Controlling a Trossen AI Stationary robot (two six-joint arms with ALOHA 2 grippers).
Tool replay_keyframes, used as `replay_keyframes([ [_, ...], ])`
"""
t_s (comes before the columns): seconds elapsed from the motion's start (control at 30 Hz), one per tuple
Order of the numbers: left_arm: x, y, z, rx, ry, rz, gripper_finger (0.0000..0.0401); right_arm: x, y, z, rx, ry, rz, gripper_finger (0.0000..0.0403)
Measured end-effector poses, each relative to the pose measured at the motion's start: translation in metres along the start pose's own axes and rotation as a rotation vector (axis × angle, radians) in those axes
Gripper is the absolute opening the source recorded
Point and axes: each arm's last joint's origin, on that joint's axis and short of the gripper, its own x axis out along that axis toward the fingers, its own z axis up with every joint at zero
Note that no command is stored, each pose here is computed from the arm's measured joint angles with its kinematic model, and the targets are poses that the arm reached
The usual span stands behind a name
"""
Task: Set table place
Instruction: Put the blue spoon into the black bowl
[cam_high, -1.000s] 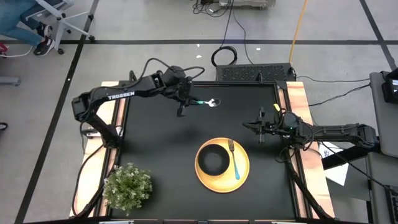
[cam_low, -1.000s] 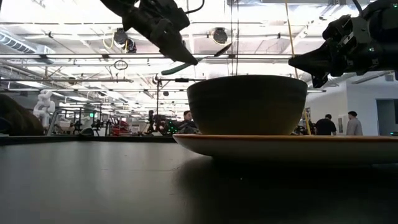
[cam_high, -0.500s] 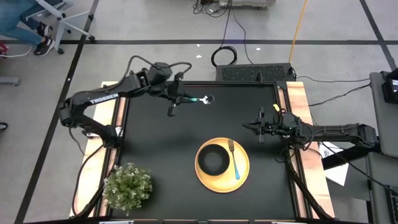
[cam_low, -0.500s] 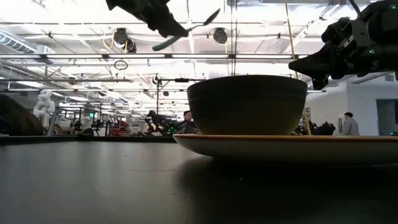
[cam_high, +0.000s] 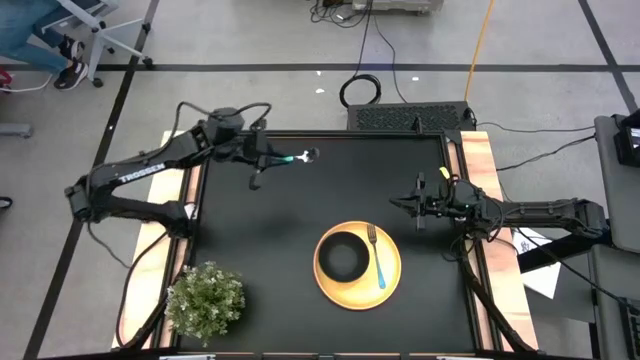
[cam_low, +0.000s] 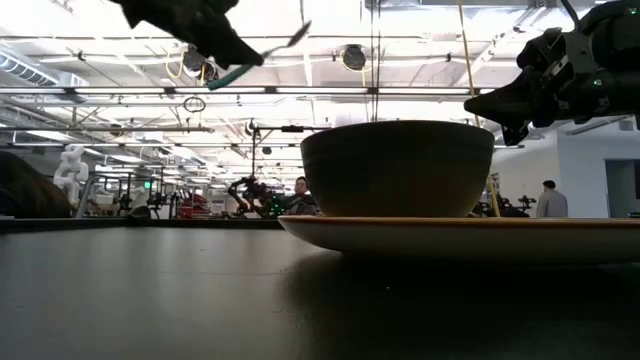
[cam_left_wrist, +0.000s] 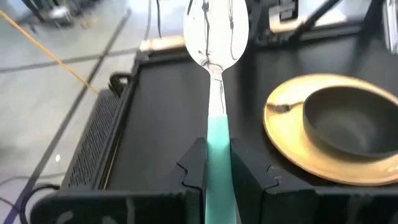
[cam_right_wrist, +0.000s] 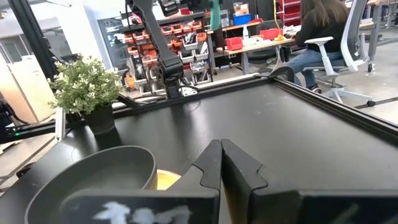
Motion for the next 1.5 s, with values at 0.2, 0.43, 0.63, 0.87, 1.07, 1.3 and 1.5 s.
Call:
replay_keyframes([
  [0.2,-0.018,-0.021,-0.018,-0.016,-0.143,0.006,0.0048,0.000,0.000,0.000,0.000,-0.003,0.000,0.0000],
  [0.43,-0.020,-0.039,-0.038,-0.047,-0.180,-0.021,0.0048,0.000,0.000,0.002,0.001,-0.016,0.003,0.0000],
  [0.63,-0.023,-0.046,-0.042,-0.021,-0.200,-0.007,0.0048,0.000,0.000,0.002,0.002,-0.016,0.003,0.0000],
  [0.87,-0.031,-0.054,-0.052,-0.011,-0.212,0.026,0.0048,0.000,0.000,0.001,0.009,-0.015,0.003,0.0000],
  [1.07,-0.022,-0.064,-0.073,0.023,-0.285,-0.119,0.0048,0.000,0.000,0.001,0.009,-0.015,0.002,0.0000],
  [1.3,-0.013,-0.076,-0.097,0.044,-0.355,-0.216,0.0048,0.000,0.000,0.001,0.009,-0.015,0.002,0.0000],
  [1.5,-0.010,-0.082,-0.105,0.045,-0.368,-0.237,0.0049,0.000,0.000,0.001,0.010,-0.015,0.002,0.0000],
])
